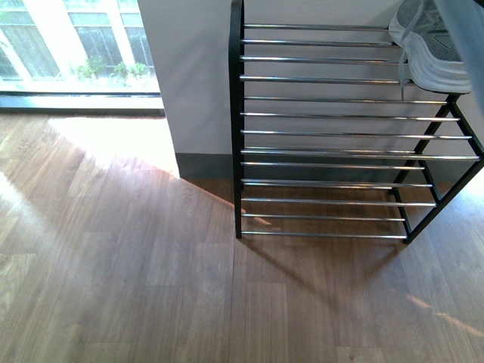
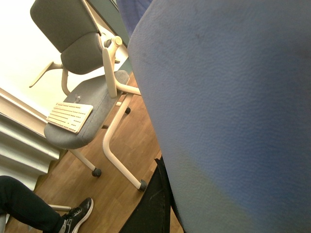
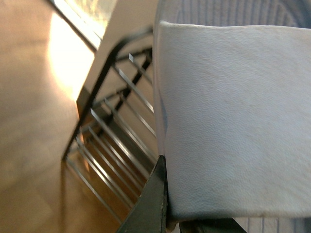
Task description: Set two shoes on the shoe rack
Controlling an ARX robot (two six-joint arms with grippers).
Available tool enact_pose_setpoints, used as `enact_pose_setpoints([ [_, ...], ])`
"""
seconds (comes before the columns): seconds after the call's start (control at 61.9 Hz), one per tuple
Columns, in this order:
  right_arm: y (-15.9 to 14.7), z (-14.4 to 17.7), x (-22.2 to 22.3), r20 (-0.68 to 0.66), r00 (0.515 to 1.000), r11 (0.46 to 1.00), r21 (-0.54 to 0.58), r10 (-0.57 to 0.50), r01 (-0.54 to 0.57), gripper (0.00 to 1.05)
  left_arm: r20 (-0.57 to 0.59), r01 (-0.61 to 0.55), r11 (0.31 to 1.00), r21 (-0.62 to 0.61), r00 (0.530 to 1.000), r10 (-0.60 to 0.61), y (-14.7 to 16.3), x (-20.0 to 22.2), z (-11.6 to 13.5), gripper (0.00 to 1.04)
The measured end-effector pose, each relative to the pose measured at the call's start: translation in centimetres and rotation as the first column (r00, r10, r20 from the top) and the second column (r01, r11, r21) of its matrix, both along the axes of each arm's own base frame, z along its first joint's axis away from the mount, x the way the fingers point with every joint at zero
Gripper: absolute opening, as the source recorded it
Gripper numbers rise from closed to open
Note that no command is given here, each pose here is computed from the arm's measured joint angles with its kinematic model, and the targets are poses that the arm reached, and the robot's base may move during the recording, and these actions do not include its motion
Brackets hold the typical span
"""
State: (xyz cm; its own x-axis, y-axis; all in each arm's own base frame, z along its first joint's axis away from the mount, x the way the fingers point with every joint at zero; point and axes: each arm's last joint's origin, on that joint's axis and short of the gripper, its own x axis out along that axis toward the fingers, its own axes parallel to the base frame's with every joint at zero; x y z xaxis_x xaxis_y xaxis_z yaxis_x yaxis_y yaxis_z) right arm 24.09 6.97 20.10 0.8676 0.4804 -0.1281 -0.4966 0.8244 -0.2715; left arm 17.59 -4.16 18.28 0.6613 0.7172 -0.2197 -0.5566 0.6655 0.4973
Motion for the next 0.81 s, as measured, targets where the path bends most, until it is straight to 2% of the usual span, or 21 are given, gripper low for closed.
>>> enact_pose_setpoints([
  [0.065,1.3,0.2,1.8,-0.113,0.993,0.991,0.124,-0.027,0.041,0.02,0.0,0.0,1.0,0.0,1.0,0.0,0.0,0.0,0.0,0.02],
  [0.21,3.6,-0.1,6.5,-0.278,0.956,0.969,0.198,-0.093,0.151,0.02,0.0,0.0,1.0,0.0,1.0,0.0,0.0,0.0,0.0,0.02],
  [0.355,5.6,-0.7,11.9,-0.445,0.869,0.937,0.153,-0.217,0.313,0.02,0.0,0.0,1.0,0.0,1.0,0.0,0.0,0.0,0.0,0.02],
  [0.501,7.5,-0.8,15.8,-0.507,0.81,0.921,0.076,-0.294,0.382,0.02,0.0,0.0,1.0,0.0,1.0,0.0,0.0,0.0,0.0,0.02],
  [0.808,11.7,-0.8,22.2,-0.495,0.78,0.909,-0.05,-0.382,0.414,0.02,0.0,0.0,1.0,0.0,1.0,0.0,0.0,0.0,0.0,0.02],
])
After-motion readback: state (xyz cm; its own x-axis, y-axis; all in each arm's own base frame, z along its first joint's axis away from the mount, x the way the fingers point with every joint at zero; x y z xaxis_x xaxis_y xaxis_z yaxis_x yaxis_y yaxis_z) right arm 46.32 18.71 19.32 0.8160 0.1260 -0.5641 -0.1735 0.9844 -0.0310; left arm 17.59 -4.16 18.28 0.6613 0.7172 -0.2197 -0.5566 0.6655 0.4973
